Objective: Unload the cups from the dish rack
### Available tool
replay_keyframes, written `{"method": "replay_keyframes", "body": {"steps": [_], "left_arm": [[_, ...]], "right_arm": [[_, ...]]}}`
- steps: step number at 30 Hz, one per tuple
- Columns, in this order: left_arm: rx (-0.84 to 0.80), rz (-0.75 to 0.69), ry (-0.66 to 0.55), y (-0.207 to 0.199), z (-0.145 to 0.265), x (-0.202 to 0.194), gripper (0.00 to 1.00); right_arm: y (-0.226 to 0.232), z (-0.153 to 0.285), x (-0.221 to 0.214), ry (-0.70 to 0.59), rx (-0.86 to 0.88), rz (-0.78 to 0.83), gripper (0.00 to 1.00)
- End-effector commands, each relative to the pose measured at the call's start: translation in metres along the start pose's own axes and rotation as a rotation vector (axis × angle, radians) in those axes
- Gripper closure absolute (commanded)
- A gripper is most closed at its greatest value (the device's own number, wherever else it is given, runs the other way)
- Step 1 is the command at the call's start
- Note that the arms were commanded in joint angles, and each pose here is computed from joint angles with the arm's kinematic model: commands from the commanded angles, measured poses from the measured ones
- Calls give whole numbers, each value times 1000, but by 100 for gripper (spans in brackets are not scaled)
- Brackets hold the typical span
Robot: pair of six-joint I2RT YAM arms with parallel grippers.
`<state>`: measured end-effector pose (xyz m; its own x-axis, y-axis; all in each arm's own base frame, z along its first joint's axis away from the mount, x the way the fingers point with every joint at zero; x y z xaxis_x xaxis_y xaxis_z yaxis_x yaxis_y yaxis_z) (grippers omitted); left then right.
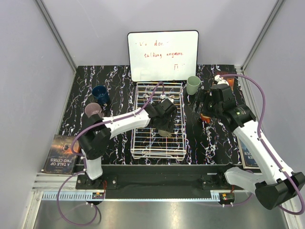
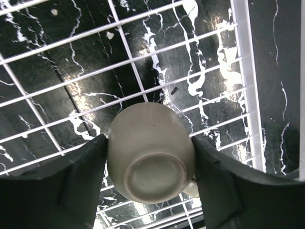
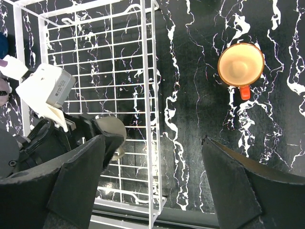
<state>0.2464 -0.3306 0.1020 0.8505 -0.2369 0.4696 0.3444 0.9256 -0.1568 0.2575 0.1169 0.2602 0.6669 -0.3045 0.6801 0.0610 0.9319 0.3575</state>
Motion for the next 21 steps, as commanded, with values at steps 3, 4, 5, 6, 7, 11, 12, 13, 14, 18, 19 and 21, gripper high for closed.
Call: {"method": "replay_keyframes", "body": {"steps": [3, 4, 5, 6, 7, 11, 12, 13, 14, 18, 19, 21], "left_arm": [[13, 4, -98, 2, 18, 16, 59], [12, 5, -101, 2, 19, 17, 67], [11, 6, -102, 3, 21, 17, 74], [9, 11, -99, 3, 21, 15, 94], [8, 9, -101, 3, 22, 15, 100], [-31, 14, -145, -1, 43, 24, 100], [-45, 9, -165, -3, 50, 29, 100], [-57, 9, -180, -3, 57, 33, 100], [-97, 15, -233, -8, 75, 43, 100], [-378, 88, -339, -21, 123, 66, 100], [-475, 109, -410, -28, 136, 80, 100], [-651, 177, -408, -26, 154, 78, 100]], "right_arm": [[2, 5, 0, -13, 27, 37, 12], [2, 5, 0, -14, 29, 38, 12], [3, 6, 0, -15, 33, 39, 12], [2, 6, 0, -16, 32, 38, 12], [3, 6, 0, -17, 36, 38, 12], [2, 8, 0, -23, 37, 35, 12], [3, 9, 0, -26, 40, 32, 12], [3, 9, 1, -31, 42, 28, 12], [4, 10, 1, -29, 50, 28, 12], [9, 12, 2, -40, 80, -2, 12], [10, 13, 1, -40, 89, -7, 12], [14, 16, 3, -50, 117, -26, 12]]}}
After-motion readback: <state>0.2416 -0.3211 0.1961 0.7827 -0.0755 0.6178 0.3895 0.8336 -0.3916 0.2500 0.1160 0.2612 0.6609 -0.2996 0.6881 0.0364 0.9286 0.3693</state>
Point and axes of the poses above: each gripper's point midway between its finger pads, its own z axis back along the fingers, its own y axis along the line the jaws close on, x = y × z, the point moved 3 cm from there along z, back along the fingers, and after that the axes turned 2 degrees about -z, right-handed, at the moved point
